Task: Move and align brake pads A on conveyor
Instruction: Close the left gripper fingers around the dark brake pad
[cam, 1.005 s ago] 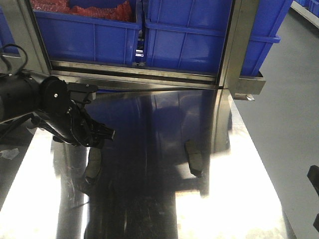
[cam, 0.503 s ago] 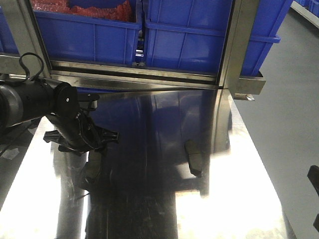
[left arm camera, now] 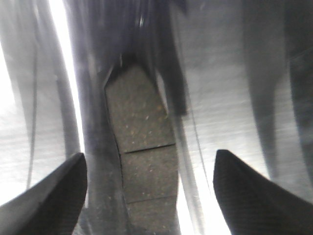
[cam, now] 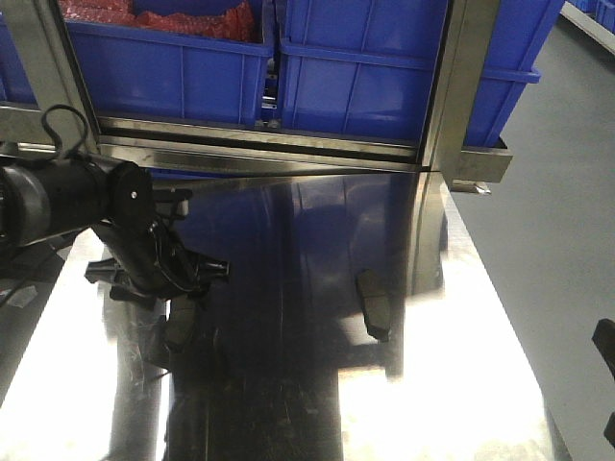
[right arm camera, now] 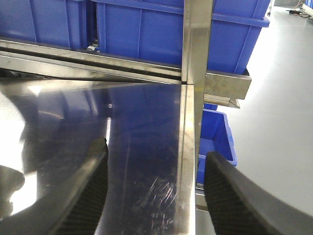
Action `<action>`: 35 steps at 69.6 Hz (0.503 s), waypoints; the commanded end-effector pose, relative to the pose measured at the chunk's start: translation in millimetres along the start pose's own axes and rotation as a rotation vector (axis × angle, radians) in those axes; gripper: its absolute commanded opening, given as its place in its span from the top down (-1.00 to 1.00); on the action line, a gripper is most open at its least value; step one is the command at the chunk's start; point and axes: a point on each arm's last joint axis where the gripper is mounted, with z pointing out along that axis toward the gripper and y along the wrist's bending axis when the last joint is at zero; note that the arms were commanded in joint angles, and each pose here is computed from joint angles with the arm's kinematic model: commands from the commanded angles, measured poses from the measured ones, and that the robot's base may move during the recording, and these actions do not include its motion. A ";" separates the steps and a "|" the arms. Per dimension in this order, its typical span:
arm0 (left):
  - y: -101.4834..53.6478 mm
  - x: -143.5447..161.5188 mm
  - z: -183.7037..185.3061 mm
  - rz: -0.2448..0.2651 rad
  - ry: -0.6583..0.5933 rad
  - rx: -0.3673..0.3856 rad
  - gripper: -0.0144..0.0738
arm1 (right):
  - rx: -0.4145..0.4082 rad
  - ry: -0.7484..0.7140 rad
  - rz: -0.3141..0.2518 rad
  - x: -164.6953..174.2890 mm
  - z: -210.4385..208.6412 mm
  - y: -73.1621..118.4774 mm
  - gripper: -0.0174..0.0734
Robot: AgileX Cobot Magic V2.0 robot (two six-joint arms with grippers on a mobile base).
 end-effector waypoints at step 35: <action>-5.3 -6.5 2.6 -0.026 -0.021 0.030 -0.54 | 0.007 -0.096 -0.005 -15.1 -2.4 -0.4 -0.29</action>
